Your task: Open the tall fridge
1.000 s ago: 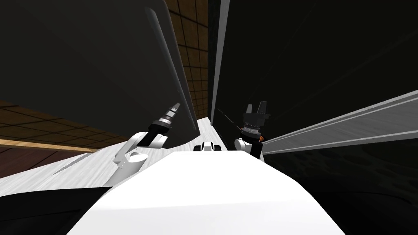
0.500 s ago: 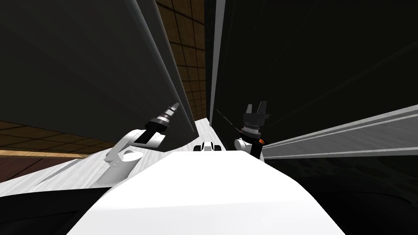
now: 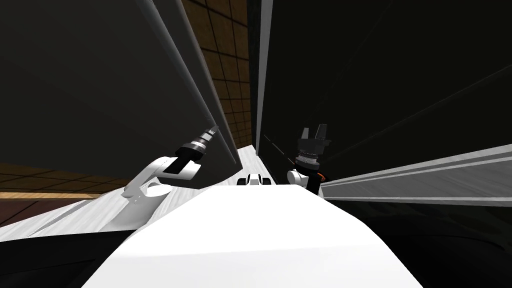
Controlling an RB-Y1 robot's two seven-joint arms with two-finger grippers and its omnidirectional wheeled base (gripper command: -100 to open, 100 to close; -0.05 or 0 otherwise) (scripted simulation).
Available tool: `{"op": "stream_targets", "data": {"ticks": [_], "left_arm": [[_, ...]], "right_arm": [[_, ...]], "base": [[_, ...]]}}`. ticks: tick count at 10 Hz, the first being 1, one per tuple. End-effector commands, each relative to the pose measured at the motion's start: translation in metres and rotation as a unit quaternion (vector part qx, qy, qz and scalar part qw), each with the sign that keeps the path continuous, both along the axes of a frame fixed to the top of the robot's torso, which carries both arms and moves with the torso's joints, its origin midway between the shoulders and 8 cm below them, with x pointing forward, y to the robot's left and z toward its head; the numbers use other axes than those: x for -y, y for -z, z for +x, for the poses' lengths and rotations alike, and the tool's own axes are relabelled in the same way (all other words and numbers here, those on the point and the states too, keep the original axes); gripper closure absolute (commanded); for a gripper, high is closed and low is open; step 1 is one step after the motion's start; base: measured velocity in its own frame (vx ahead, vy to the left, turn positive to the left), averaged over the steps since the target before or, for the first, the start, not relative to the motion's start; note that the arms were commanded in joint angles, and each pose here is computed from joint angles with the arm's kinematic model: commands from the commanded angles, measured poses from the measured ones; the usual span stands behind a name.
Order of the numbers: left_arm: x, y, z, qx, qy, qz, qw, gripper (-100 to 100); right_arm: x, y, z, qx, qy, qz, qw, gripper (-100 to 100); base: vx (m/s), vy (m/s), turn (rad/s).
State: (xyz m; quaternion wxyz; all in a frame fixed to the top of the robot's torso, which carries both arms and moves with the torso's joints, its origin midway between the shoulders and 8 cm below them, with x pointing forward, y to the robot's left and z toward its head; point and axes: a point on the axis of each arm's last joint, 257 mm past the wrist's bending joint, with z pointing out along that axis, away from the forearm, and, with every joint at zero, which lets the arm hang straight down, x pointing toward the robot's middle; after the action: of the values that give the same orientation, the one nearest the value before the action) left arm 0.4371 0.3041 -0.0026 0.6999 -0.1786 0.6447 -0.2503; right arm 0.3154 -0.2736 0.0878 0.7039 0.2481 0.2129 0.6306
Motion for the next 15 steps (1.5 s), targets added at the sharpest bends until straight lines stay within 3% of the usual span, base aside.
{"op": "stream_targets", "data": {"ticks": [1, 2, 3, 4, 7, 12, 13, 15], "left_arm": [[0.002, -0.005, -0.002, 0.001, 0.001, 0.001, 1.0, -100], [0.002, -0.005, -0.003, 0.001, 0.001, 0.0, 1.0, 100], [0.023, -0.007, -0.008, 0.002, 0.03, 0.002, 0.9996, 100], [0.023, -0.007, -0.008, 0.002, 0.03, 0.002, 0.9996, 100], [0.054, -0.01, -0.018, 0.004, 0.074, 0.003, 0.9972, 100], [0.103, -0.013, -0.041, 0.004, 0.147, 0.001, 0.9891, 100], [0.095, -0.008, -0.036, -0.003, 0.135, 0.003, 0.9908, 100], [0.113, -0.006, -0.042, -0.005, 0.165, 0.003, 0.9862, 100]], "right_arm": [[0.0, 0.0, 0.0, 0.0, 0.0, 0.0, 1.0, 0], [0.0, 0.0, 0.0, 0.0, 0.0, 0.0, 1.0, 0], [0.0, 0.0, 0.0, 0.0, 0.0, 0.0, 1.0, 0], [0.0, 0.0, 0.0, 0.0, 0.0, 0.0, 1.0, 0], [0.0, 0.0, 0.0, 0.0, 0.0, 0.0, 1.0, 0], [0.0, 0.0, 0.0, 0.0, 0.0, 0.0, 1.0, 0], [0.0, 0.0, 0.0, 0.0, 0.0, 0.0, 1.0, 0], [0.0, 0.0, 0.0, 0.0, 0.0, 0.0, 1.0, 0]], "base": [[0.066, 0.003, 0.002], [0.009, 0.001, 0.005], [-0.166, 0.086, -0.084], [-0.255, 0.105, -0.123], [-0.277, 0.111, -0.101], [-0.288, 0.112, -0.09], [-0.138, 0.054, -0.051], [-0.186, 0.11, -0.113]]}}
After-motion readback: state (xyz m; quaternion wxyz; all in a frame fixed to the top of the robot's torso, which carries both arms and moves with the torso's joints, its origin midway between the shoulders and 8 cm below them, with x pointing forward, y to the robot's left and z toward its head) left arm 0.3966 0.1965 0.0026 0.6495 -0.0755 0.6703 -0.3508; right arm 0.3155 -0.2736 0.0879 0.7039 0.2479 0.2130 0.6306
